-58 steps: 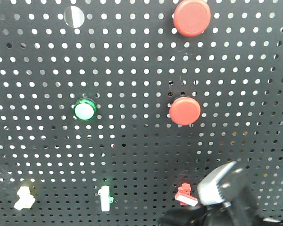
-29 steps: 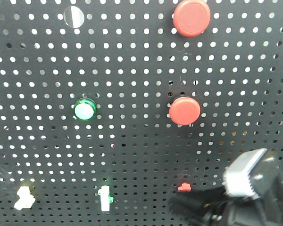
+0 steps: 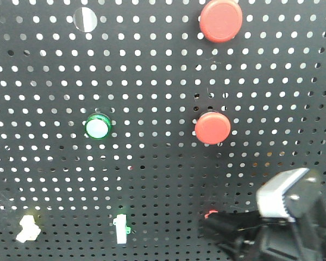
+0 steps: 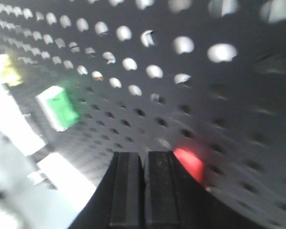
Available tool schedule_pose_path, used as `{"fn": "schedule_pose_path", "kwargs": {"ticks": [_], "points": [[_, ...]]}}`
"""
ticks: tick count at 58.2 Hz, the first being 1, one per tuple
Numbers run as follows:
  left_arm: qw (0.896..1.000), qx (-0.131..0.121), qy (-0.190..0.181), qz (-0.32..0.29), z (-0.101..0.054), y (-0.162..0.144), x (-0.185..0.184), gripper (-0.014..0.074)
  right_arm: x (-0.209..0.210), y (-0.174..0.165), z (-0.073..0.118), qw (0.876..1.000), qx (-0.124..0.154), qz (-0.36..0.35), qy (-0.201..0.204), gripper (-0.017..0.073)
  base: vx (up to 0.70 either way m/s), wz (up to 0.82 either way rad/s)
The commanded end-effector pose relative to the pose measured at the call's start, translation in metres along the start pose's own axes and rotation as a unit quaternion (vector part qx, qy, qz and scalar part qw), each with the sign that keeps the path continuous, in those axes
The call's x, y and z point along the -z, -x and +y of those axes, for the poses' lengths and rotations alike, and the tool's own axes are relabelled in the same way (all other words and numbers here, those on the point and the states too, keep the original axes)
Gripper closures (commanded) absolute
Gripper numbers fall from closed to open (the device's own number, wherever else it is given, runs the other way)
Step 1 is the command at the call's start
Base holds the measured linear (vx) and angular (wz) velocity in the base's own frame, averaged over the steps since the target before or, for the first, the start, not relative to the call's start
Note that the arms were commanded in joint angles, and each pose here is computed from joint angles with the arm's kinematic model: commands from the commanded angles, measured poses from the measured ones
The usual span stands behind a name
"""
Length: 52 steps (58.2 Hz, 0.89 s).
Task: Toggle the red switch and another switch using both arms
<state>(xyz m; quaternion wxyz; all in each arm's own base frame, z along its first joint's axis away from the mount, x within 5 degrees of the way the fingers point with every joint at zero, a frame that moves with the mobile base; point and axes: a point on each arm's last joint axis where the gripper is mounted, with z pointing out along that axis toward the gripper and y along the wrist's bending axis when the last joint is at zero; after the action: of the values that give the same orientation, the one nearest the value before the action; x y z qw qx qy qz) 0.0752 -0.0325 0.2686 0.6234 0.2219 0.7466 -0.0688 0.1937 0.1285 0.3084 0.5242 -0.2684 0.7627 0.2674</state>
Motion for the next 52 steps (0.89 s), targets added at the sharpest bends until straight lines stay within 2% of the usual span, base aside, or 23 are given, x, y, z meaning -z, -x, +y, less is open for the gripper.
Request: {"fn": "schedule_pose_path", "kwargs": {"ticks": [1,11,21,28,34,42,46,52], "points": [[0.999,0.01,0.019,-0.049,0.005,0.016,0.002,0.0591,-0.009,0.003,0.0,1.0,-0.01,0.005,0.017,0.0566,0.0,0.0],[0.999,0.01,0.019,-0.049,0.005,0.016,0.002,0.0591,-0.027,-0.013,0.0,0.997,-0.037,0.05,0.054,0.0566,0.0,0.0],[0.999,0.009,0.019,-0.049,0.005,0.016,0.002,0.0591,-0.032,-0.018,0.001,0.995,-0.042,0.063,0.072,0.0566,0.0,0.0],[0.999,0.009,0.02,-0.049,0.005,0.016,0.002,0.0591,-0.027,-0.015,0.007,0.993,-0.033,0.059,0.094,0.0566,0.0,0.0],[0.998,0.011,0.02,-0.05,0.005,0.016,0.002,0.0591,-0.013,-0.007,0.015,0.993,-0.011,0.047,0.105,0.0566,0.0,0.0],[0.998,0.016,0.019,-0.051,0.005,0.016,0.002,0.0591,0.016,0.006,0.025,0.995,0.034,0.017,0.088,0.0566,0.0,0.0],[0.998,0.026,0.018,-0.05,0.005,0.016,0.002,0.0591,0.034,0.011,0.027,0.997,0.055,-0.001,0.063,0.0566,0.0,0.0],[0.998,0.044,0.016,-0.05,0.005,0.016,0.002,0.0591,0.063,0.005,0.026,0.997,0.066,-0.036,0.006,0.0566,0.0,0.0]]}}
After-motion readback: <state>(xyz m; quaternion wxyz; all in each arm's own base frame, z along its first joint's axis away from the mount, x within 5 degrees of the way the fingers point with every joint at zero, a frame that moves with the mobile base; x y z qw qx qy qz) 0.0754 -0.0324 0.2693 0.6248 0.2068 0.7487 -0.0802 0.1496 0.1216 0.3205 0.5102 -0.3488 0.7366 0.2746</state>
